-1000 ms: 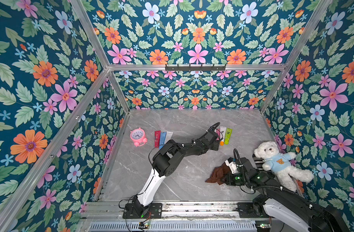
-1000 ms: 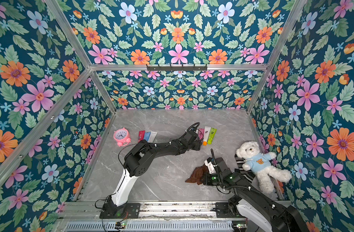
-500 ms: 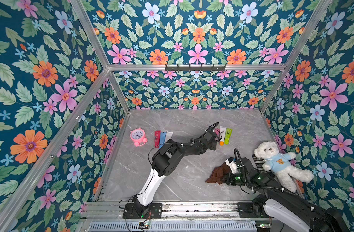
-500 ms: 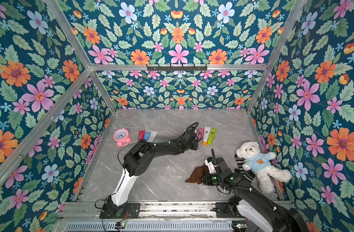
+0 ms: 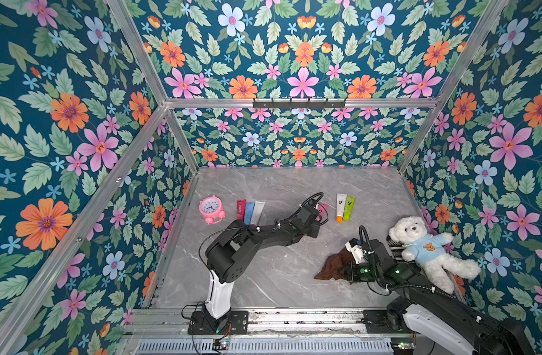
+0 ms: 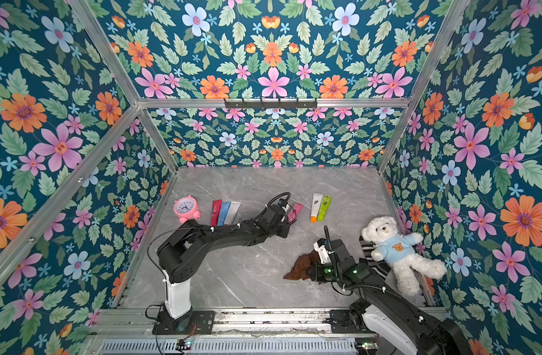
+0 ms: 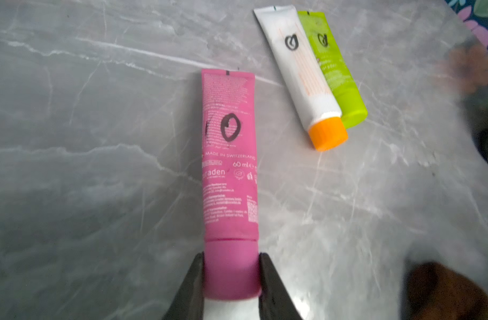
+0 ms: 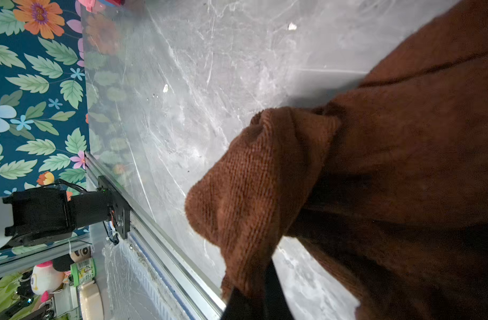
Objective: Wipe the surface of the toothpaste tube
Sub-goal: Move the toothpaste to the center of the board.
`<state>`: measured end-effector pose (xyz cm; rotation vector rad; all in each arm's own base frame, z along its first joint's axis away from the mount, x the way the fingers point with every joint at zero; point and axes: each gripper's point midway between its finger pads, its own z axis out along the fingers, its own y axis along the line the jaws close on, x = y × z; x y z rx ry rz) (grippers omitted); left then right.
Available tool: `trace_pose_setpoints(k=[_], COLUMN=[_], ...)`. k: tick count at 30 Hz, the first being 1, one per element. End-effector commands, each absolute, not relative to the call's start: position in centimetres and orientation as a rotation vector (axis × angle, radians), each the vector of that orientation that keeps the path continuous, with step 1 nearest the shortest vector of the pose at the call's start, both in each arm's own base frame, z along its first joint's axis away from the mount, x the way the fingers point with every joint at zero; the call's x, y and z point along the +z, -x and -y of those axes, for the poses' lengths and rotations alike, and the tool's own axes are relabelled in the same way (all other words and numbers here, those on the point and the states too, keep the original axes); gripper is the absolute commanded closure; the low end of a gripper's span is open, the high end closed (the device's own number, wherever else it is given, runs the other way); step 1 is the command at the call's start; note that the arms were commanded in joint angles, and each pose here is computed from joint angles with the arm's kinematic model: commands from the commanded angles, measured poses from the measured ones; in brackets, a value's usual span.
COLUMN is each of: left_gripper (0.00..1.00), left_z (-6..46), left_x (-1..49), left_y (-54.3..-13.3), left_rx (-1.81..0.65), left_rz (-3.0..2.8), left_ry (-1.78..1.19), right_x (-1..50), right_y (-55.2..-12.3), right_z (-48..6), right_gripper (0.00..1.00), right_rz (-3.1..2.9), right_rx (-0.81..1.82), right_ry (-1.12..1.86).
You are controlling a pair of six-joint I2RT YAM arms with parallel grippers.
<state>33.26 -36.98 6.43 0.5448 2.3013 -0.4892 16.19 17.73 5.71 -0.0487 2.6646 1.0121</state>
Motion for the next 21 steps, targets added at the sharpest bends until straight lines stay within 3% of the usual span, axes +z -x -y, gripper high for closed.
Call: trace_pose_setpoints(k=[1,10,18,21], left_gripper=[0.94,0.93,0.92,0.92], left_z=[35.6,30.7,28.8,28.5], left_x=[7.2,6.3,5.8,5.2], left_y=[-31.0,-22.6,-18.9,-18.4], left_rx=[-0.527,-0.511,-0.546,-0.555], left_rz=[-2.270,-2.329,-2.301,-2.299], left_ry=[-0.594,-0.679,-0.699,-0.702], right_x=[6.5,8.7,10.4,11.3], right_y=[-17.6,-21.7,-25.5,-26.6], right_z=[-18.1,-19.2,-17.3,-18.0], right_gripper=[1.00,1.00,1.00,1.00], right_rz=[-2.613,-2.581,-2.593,-2.570], right_rx=[1.017,1.007,0.724,0.747], right_ry=[0.081,0.145,0.214,0.224])
